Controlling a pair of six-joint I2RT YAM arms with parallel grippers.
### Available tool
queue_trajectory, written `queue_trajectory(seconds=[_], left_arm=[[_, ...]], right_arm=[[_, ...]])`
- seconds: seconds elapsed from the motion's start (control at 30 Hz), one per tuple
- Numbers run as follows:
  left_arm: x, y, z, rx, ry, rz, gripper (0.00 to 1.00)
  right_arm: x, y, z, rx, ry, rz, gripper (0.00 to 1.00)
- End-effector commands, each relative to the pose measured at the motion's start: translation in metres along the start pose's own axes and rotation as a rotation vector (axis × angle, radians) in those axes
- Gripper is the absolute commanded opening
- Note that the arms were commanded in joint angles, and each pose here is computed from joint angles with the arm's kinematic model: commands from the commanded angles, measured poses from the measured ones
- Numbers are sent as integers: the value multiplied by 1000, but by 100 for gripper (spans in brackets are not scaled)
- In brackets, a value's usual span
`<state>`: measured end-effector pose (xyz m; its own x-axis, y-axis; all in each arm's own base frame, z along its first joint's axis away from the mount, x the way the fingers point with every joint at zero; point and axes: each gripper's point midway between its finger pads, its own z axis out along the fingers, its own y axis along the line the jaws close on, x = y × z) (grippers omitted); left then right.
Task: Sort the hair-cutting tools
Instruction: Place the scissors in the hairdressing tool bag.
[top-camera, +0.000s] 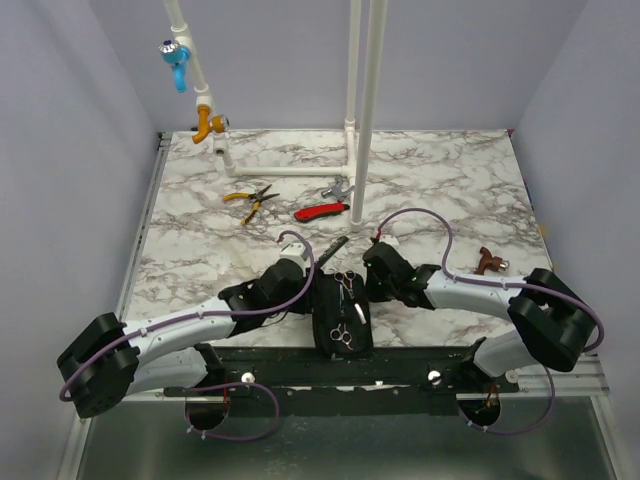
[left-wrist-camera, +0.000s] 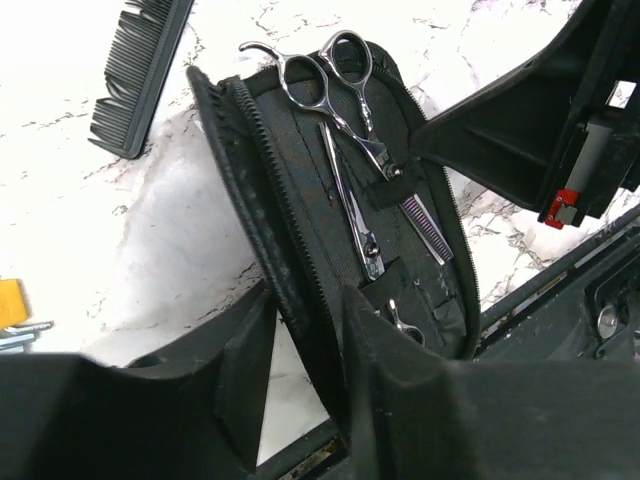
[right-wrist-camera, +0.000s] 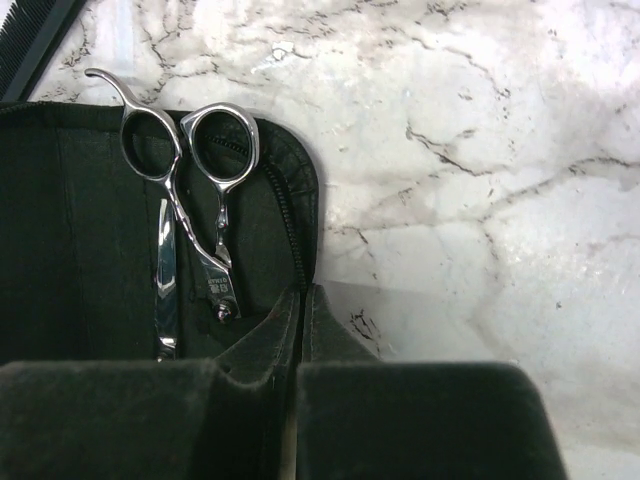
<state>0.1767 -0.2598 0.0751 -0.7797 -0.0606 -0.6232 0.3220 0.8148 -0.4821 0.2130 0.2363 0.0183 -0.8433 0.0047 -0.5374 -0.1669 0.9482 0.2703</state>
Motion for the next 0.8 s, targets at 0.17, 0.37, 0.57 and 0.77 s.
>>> queue_trajectory(seconds=[0.17, 0.37, 0.57, 0.77], left_arm=[[3, 0, -5, 40, -13, -3, 0], [-2, 16, -7, -50, -55, -65, 0], [-19, 23, -15, -118, -126, -133, 0], [-24, 29, -13, -197, -121, -165, 0]], right_arm=[[-2, -5, 8, 39, 4, -85, 1], [-22, 4, -15, 19, -40, -80, 22], [-49, 25, -30, -28, -80, -95, 30], [-54, 40, -14, -30, -53, -121, 31]])
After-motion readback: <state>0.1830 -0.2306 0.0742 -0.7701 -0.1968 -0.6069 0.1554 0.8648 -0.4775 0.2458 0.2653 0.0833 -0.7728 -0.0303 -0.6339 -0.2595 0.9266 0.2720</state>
